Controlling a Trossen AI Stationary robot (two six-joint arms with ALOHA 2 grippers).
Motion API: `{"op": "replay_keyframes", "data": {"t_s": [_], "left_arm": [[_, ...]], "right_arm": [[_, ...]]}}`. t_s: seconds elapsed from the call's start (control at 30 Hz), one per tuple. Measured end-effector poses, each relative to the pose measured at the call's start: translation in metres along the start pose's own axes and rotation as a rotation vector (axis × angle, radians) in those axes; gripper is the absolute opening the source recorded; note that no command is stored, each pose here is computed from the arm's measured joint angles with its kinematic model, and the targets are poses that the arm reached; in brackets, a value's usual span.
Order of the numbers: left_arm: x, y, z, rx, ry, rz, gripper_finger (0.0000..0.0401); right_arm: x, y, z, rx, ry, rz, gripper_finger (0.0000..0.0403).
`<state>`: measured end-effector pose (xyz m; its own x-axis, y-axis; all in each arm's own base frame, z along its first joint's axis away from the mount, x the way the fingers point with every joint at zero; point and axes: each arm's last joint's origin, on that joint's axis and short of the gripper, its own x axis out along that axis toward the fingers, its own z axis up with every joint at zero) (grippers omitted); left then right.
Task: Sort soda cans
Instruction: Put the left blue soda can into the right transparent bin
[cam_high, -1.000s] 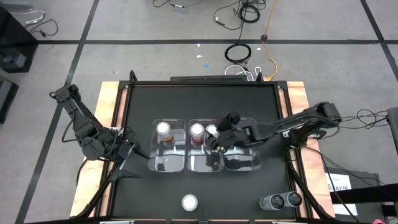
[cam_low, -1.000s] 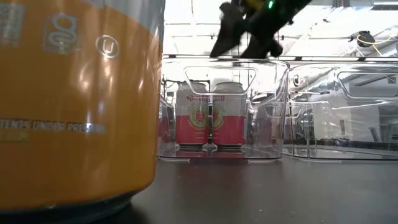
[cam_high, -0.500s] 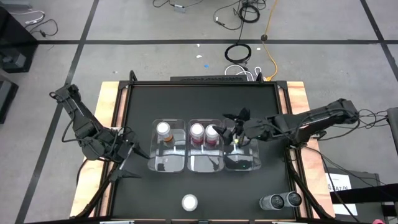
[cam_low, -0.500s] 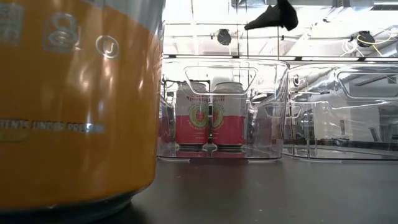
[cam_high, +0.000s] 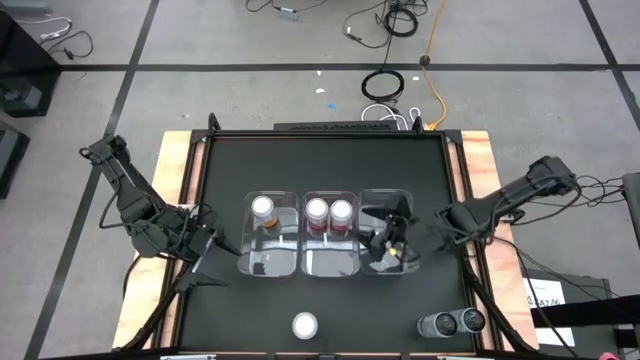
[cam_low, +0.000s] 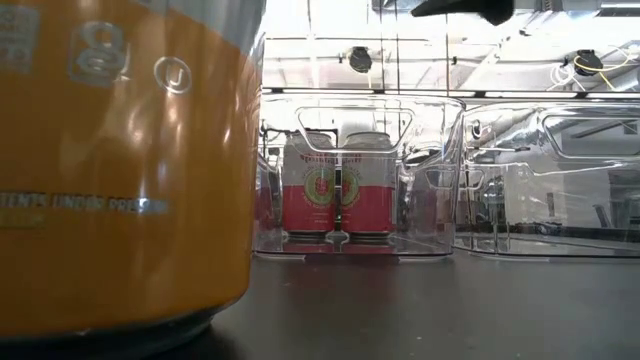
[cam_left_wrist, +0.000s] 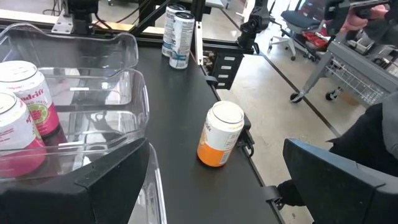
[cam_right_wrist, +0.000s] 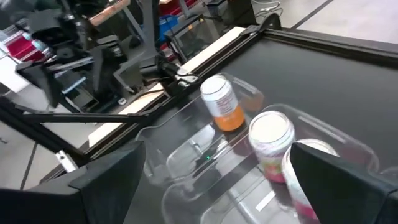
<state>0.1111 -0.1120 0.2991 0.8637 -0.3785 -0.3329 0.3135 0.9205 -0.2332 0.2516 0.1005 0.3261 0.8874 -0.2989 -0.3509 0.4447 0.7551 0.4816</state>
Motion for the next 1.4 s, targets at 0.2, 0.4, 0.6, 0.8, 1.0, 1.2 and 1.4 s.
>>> {"op": "replay_keyframes", "data": {"t_s": [0.2, 0.4, 0.6, 0.8, 1.0, 1.2, 1.4], "left_arm": [[0.0, 0.0, 0.0, 0.0, 0.0, 0.0, 0.038], [0.0, 0.0, 0.0, -0.001, 0.0, 0.0, 0.038], [0.0, 0.0, 0.0, -0.001, 0.0, 0.0, 0.038], [0.0, 0.0, 0.0, -0.001, 0.0, 0.0, 0.038], [0.001, 0.0, -0.001, 0.01, 0.011, 0.004, 0.038], [0.003, -0.001, -0.002, 0.014, 0.018, 0.008, 0.038], [0.003, -0.001, -0.002, 0.015, 0.021, 0.009, 0.038]], "right_arm": [[-0.018, 0.027, 0.001, -0.019, 0.017, -0.013, 0.0391], [-0.024, 0.059, 0.016, -0.109, 0.127, -0.109, 0.0391], [-0.028, 0.076, 0.029, -0.15, 0.386, -0.23, 0.0391], [-0.031, 0.084, 0.025, -0.053, 0.777, -0.336, 0.0391], [-0.03, 0.088, 0.012, 0.028, 0.93, -0.35, 0.0391], [-0.034, 0.091, -0.007, 0.023, 0.997, -0.398, 0.0391], [-0.039, 0.088, -0.023, -0.037, 1.023, -0.427, 0.0391]]}}
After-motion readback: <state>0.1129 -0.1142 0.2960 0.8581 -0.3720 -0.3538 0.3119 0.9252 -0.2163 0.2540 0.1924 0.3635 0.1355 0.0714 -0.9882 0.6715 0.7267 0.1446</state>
